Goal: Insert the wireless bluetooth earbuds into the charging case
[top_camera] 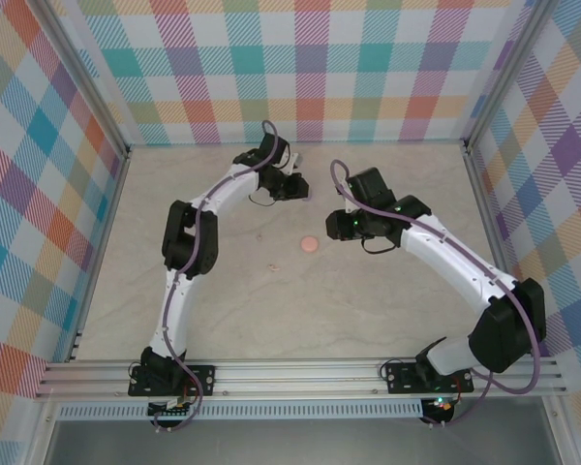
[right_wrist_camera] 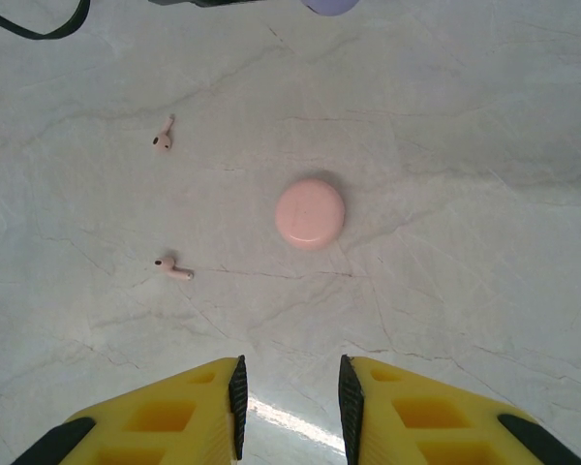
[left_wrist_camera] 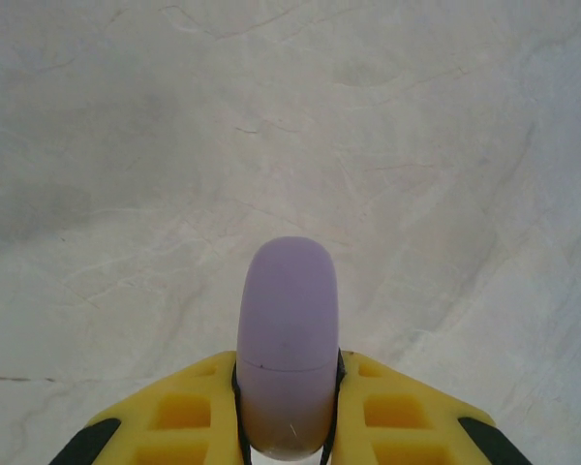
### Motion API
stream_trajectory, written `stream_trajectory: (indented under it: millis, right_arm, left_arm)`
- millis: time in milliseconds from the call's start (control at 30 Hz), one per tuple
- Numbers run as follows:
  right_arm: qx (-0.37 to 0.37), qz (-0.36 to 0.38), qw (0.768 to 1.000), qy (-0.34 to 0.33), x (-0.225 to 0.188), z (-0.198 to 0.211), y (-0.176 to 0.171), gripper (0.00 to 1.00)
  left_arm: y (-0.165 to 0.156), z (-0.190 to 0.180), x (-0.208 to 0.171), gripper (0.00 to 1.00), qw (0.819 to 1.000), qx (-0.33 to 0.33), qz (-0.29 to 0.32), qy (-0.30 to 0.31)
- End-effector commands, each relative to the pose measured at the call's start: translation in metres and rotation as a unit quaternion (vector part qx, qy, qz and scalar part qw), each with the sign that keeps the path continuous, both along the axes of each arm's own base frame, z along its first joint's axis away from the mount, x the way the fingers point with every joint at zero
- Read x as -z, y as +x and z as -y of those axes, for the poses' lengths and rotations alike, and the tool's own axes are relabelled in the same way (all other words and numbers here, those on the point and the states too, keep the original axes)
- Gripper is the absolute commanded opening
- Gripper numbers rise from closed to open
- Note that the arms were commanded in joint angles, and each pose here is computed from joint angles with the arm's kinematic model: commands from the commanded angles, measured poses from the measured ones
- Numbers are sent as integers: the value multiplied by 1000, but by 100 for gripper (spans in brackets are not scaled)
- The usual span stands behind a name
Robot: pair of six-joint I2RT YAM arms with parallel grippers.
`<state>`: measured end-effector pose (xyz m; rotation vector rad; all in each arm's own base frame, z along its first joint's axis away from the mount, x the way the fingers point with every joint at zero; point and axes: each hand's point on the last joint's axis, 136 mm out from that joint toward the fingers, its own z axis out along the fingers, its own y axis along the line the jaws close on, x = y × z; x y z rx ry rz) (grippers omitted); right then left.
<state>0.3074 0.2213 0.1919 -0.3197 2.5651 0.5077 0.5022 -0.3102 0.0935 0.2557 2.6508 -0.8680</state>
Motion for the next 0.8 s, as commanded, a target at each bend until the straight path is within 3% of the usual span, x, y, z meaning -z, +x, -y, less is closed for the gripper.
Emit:
stream_trajectory:
  millis: [0,233,433,500,667,767]
  right_arm:
    - [-8,-17,1000,1,6,-5,-2,33]
    - [-21,-33,999,4,10,-11,-3,33]
    - [-31,-46,998,3,17,-14,-5,33]
    - [-32,-48,998,2,19,-14,-5,33]
    - [-37,-52,998,-7,25,-14,-3,34]
    - [-39,-54,998,-14,29,-15,0,35]
  left_arm:
    - [0,-8,13,0,999,-9,-41,-9]
    - [9,-18,37,0,998,-21,-60,-6]
    - [8,-27,57,10,997,-28,-71,18]
    - [7,-29,61,20,997,-30,-74,24]
    - [6,-38,57,56,996,-30,-62,51]
    - [6,-46,45,68,996,-32,-42,69]
